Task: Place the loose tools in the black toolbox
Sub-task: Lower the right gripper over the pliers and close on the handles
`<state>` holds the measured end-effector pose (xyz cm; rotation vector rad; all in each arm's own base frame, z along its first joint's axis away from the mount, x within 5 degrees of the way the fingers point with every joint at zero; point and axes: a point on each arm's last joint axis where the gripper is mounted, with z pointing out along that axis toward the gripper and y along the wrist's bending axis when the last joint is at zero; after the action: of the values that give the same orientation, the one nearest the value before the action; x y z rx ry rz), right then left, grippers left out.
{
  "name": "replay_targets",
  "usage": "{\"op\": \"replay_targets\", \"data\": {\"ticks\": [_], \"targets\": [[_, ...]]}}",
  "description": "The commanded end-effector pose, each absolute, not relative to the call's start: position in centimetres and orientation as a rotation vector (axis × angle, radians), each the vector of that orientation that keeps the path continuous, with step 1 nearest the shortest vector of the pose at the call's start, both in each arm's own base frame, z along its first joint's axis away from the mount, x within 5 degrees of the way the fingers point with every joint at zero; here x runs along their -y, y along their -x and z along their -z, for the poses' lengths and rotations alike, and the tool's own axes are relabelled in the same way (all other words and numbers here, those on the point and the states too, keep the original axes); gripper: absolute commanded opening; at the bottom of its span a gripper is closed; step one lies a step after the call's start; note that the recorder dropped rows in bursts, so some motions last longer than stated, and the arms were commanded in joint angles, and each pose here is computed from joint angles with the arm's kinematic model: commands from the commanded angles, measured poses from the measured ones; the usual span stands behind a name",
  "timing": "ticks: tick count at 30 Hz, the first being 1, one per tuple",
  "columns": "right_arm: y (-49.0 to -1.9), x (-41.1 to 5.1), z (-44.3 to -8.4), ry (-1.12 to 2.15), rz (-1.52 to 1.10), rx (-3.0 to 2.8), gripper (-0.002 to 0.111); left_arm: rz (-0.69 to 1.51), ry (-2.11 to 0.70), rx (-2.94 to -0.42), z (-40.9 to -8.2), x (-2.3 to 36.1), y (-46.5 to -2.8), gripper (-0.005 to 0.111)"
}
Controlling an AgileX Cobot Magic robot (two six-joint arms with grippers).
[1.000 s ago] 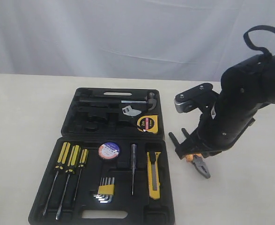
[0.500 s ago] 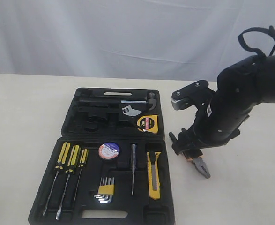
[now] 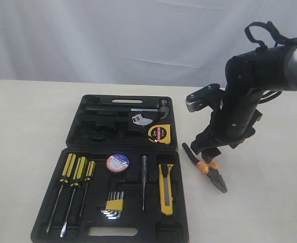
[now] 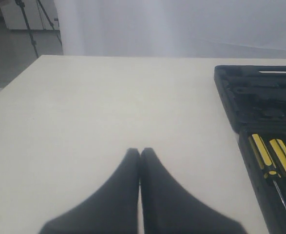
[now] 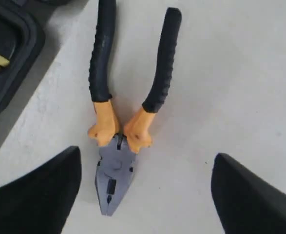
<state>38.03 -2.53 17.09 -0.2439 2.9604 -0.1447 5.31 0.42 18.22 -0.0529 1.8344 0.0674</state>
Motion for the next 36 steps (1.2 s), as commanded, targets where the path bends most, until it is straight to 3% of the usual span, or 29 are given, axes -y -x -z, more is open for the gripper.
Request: {"op": "replay_targets", "data": {"ticks": [1,36], "targets": [[-38.8,2.7,-15.6,0.310,0.073,-2.939,0.071,-0.053,0.056,-1.825,-18.2,-0.4,-5.3,0.000],[-40.2,2.8,-11.5,0.315,0.070,-2.945,0.071,-0.053,0.056,-1.825,-18.2,-0.4,-5.3,0.000]]}}
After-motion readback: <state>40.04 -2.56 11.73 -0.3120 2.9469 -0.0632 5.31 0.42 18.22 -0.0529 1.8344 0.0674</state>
